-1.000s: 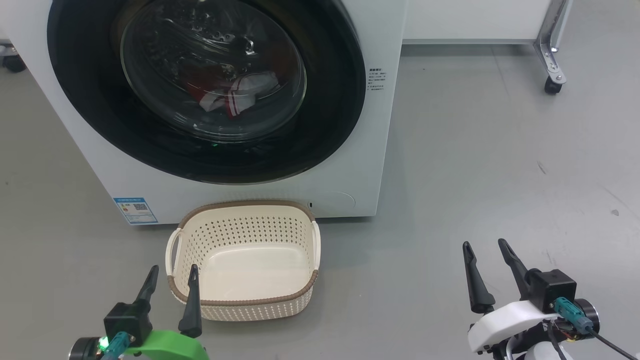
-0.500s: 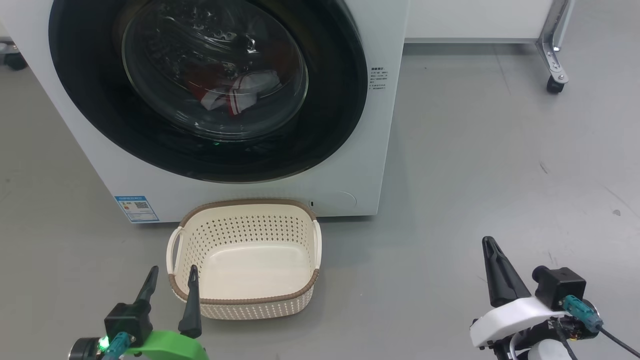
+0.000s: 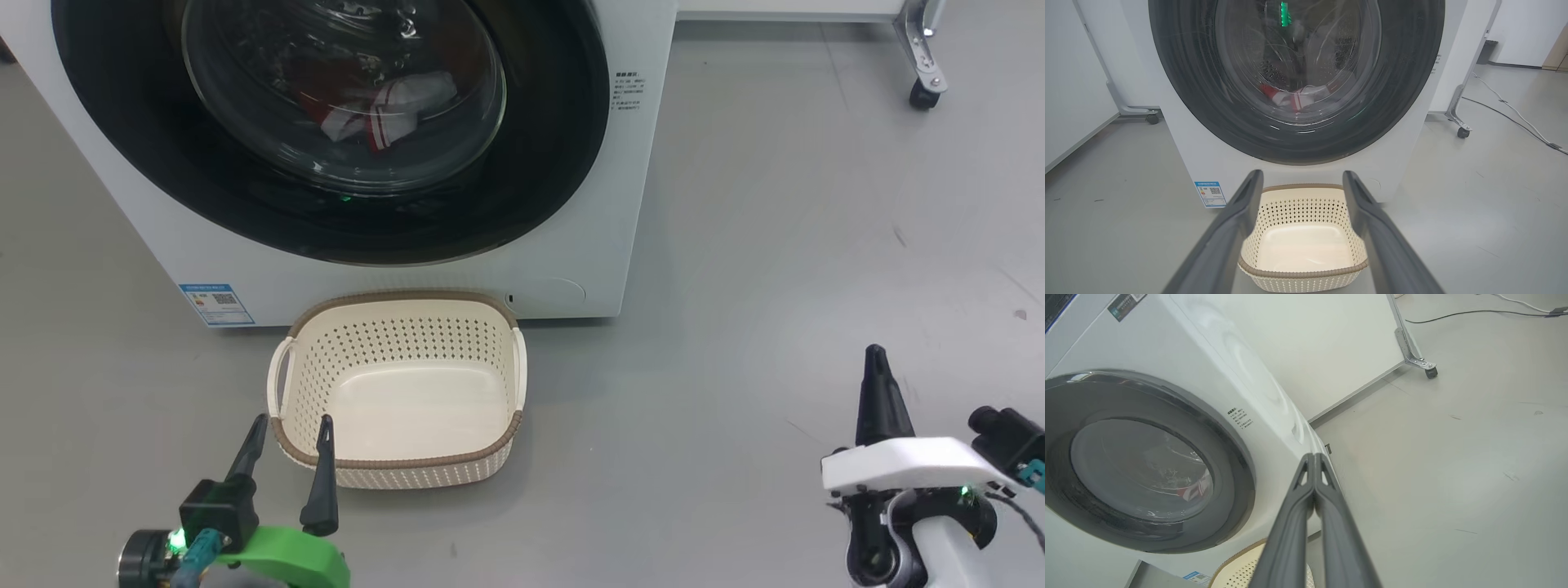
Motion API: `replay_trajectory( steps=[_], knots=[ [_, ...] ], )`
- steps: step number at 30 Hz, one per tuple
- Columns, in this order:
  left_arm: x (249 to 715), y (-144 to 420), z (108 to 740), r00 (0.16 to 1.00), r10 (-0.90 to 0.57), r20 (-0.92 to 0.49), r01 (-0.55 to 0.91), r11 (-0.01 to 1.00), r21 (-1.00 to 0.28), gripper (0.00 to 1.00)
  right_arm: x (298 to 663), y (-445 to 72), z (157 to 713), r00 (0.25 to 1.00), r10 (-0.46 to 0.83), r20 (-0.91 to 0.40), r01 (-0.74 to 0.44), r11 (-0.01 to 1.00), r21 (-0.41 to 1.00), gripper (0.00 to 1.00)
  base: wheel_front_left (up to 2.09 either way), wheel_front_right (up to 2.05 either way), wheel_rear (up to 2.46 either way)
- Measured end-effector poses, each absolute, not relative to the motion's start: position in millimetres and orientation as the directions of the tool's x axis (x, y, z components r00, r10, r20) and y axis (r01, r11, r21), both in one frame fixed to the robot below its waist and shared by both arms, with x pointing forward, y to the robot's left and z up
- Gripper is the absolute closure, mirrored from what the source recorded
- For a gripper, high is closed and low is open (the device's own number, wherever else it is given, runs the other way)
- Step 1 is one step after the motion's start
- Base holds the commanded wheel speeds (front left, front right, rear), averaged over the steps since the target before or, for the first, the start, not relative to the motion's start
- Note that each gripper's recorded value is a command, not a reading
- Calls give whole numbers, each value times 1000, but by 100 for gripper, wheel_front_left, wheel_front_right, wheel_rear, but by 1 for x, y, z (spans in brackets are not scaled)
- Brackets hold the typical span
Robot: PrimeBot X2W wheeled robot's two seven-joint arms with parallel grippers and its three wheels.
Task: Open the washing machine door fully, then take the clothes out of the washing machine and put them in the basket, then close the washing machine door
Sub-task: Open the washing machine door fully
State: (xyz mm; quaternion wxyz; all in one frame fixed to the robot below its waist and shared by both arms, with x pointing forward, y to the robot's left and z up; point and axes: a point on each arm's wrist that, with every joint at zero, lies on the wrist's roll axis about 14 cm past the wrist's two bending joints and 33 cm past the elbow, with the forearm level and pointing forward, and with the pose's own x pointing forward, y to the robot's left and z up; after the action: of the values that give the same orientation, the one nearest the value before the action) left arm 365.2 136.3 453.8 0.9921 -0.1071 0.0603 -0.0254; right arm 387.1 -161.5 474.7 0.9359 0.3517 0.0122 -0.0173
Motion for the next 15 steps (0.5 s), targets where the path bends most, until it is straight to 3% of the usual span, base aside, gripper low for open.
replay_trajectory(
  steps=[9,15],
  knots=[
    [381,134,455,992,-69,-105,46,976,-212,0,423,-162,478,998,-2,-63,55,526,849,100,0,0,0],
    [393,131,457,993,-76,-95,55,977,-206,0,454,-154,483,996,45,-74,57,299,952,100,0,0,0]
  ],
)
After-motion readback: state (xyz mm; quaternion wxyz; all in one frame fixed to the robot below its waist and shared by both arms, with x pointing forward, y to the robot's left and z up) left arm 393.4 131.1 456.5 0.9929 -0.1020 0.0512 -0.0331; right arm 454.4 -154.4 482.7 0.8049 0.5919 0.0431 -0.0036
